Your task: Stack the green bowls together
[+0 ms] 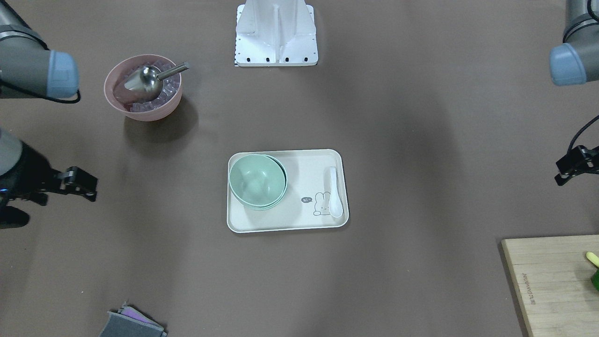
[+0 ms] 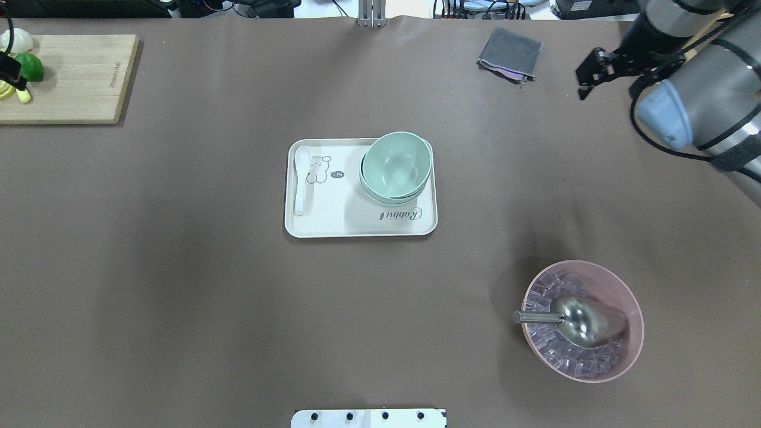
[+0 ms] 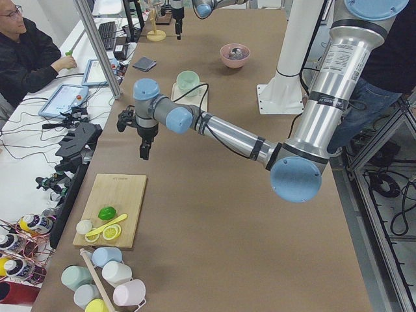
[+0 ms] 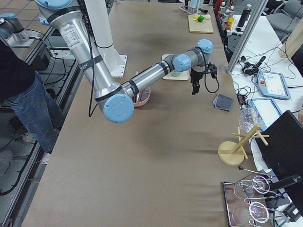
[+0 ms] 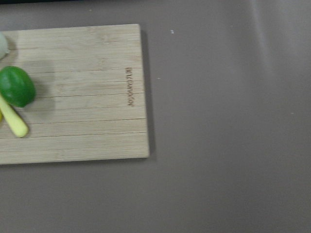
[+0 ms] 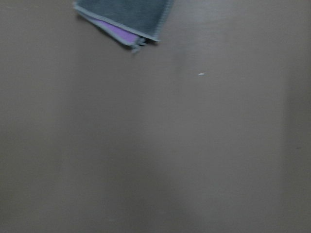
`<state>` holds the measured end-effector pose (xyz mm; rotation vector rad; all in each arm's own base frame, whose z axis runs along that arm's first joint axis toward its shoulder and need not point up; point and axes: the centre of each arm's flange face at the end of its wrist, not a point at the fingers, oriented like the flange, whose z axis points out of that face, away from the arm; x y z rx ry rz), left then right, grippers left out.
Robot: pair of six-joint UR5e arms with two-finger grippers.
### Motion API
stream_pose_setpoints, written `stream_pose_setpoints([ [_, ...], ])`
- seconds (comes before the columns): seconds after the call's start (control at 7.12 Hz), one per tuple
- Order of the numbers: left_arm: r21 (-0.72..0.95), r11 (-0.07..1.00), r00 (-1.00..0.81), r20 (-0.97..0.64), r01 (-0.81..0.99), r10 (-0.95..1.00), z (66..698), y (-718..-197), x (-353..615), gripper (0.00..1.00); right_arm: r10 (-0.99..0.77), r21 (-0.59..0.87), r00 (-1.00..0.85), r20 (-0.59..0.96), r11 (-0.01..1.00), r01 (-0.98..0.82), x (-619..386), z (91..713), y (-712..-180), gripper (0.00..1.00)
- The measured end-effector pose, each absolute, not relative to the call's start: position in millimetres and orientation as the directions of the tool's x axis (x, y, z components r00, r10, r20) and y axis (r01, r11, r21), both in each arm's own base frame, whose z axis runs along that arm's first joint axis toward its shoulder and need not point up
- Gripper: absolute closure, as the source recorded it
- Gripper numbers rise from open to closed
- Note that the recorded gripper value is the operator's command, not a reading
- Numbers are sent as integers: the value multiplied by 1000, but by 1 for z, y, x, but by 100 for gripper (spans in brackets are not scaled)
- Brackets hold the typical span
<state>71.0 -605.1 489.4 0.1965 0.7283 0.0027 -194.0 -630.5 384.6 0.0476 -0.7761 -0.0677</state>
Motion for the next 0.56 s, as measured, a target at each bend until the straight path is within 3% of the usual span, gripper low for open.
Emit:
stream_pose_setpoints([
  [0.56,168,983,755,-654,70,58,561,-560,19,2,-14,-7,737,676,1000,25,-12,552,-585,0],
])
